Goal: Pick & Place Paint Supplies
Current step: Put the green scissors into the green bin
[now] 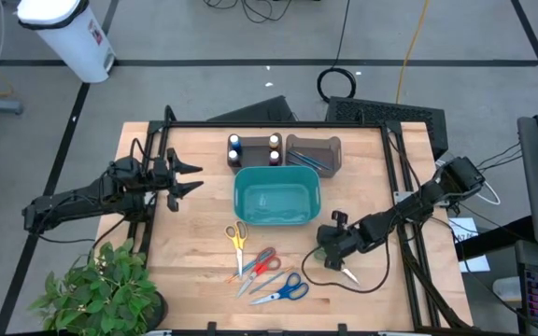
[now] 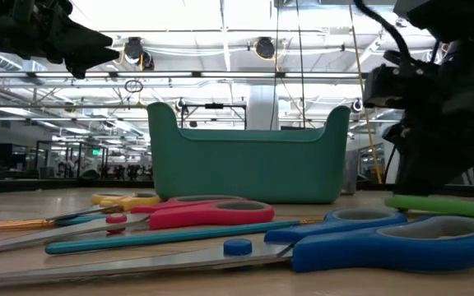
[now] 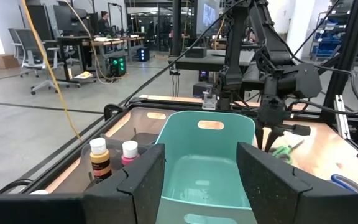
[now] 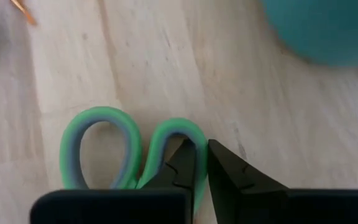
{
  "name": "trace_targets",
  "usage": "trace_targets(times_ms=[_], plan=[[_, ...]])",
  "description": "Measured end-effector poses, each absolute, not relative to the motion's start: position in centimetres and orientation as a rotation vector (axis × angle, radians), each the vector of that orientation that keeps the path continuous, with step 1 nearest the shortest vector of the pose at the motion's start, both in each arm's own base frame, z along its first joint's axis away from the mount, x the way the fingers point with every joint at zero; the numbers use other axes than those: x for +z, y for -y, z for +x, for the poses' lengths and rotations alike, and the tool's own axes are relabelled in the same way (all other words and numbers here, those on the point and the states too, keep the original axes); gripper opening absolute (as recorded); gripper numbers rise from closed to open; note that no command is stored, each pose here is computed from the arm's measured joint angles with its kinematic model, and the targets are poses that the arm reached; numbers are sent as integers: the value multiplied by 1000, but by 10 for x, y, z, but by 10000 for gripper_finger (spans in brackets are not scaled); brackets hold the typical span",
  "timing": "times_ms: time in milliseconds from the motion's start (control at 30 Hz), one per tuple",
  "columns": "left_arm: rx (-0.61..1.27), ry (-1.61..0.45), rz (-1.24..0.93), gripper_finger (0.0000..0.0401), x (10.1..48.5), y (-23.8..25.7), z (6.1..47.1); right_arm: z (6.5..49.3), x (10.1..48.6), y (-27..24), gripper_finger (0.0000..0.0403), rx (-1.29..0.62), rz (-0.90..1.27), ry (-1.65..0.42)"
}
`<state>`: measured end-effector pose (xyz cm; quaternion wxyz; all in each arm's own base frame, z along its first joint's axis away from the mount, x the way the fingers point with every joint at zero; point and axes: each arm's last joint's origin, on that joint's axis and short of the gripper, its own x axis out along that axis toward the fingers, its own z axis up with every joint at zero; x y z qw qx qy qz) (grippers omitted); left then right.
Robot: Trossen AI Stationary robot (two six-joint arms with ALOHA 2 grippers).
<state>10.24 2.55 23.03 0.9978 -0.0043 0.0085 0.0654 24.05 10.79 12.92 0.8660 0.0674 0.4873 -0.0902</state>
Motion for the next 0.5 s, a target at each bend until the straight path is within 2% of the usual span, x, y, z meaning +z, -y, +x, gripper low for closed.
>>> trace_targets(times_ms=[500], plan=[[130, -16, -8, 207, 230, -25, 102, 246, 188, -110, 9, -29, 46, -665]])
